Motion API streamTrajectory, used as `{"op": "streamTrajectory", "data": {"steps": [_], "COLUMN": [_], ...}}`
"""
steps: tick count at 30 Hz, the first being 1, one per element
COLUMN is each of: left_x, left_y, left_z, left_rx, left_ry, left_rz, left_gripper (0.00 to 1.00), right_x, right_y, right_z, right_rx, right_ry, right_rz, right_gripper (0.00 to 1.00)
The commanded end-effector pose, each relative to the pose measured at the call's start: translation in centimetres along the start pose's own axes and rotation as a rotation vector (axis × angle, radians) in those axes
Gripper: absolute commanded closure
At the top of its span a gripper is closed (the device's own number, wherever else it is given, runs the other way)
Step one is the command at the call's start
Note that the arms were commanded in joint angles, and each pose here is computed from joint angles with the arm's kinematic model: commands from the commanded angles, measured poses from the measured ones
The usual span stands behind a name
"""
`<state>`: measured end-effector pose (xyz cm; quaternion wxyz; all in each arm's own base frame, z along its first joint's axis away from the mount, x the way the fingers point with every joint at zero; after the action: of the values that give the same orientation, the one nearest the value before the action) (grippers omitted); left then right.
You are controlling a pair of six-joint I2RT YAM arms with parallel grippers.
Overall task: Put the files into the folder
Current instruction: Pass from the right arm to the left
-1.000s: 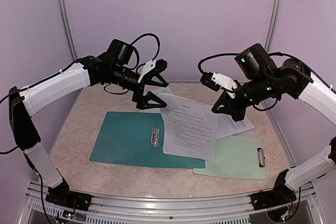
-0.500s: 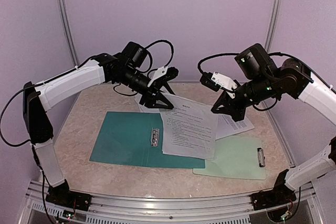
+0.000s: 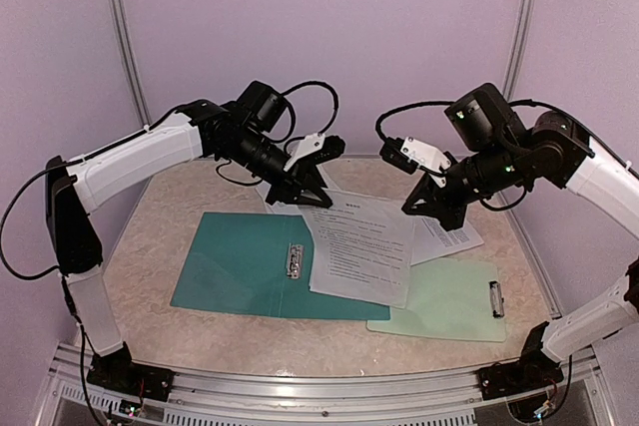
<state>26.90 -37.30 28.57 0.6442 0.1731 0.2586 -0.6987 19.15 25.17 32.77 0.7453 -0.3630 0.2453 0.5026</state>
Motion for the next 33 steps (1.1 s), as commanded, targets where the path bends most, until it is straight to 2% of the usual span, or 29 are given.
{"op": "streamTrajectory", "data": {"steps": [1,5,11,17,19,23,27,33], "left_x": [0.1,0.3,0.4,-0.1,-0.4,-1.2,-2.3,-3.8], "left_y": [0.2,0.2,-0.2,-0.4,-0.7,-1.1,-1.4,-2.4], "left_z": [0.0,0.0,-0.2,-0.9,-1.2,-1.5,-1.6,-2.0], "left_rx": [-0.002,-0.004,-0.035,-0.098,-0.104,-0.119,-0.139,-0.133], "left_ry": [0.022,0.034,0.065,0.092,0.096,0.089,0.085,0.068], "left_rz": [0.018,0.028,0.055,0.084,0.089,0.105,0.121,0.134], "left_gripper": [0.91,1.00,1.00,1.00,1.00,1.00,1.00,1.00], "right_x": [0.2,0.3,0.6,1.1,1.2,1.3,1.3,2.1], "right_y": [0.0,0.0,-0.1,-0.8,-1.1,-1.7,-2.3,-3.0], "right_z": [0.1,-0.1,0.0,-0.4,-0.4,-0.6,-1.2,-2.5], "right_rx": [0.001,0.001,0.014,0.050,0.067,0.092,0.120,0.122], "right_ry": [0.006,0.012,0.015,0.030,0.016,-0.010,-0.063,-0.186], "right_rz": [-0.004,-0.003,-0.005,-0.050,-0.064,-0.081,-0.084,-0.053], "right_gripper": [1.00,1.00,1.00,0.71,0.53,0.29,0.23,0.25]}}
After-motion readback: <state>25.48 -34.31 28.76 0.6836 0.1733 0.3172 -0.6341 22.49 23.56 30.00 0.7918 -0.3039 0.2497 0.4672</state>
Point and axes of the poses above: each gripper's point midway between its finger pads, its own x axis out along the fingers, its own y axis along the line the jaws close on, z = x × y, the point moved 4 cm from there along -x, back along the fingers, and after that the axes turned 14 degrees about -x, right-handed, at the moved point
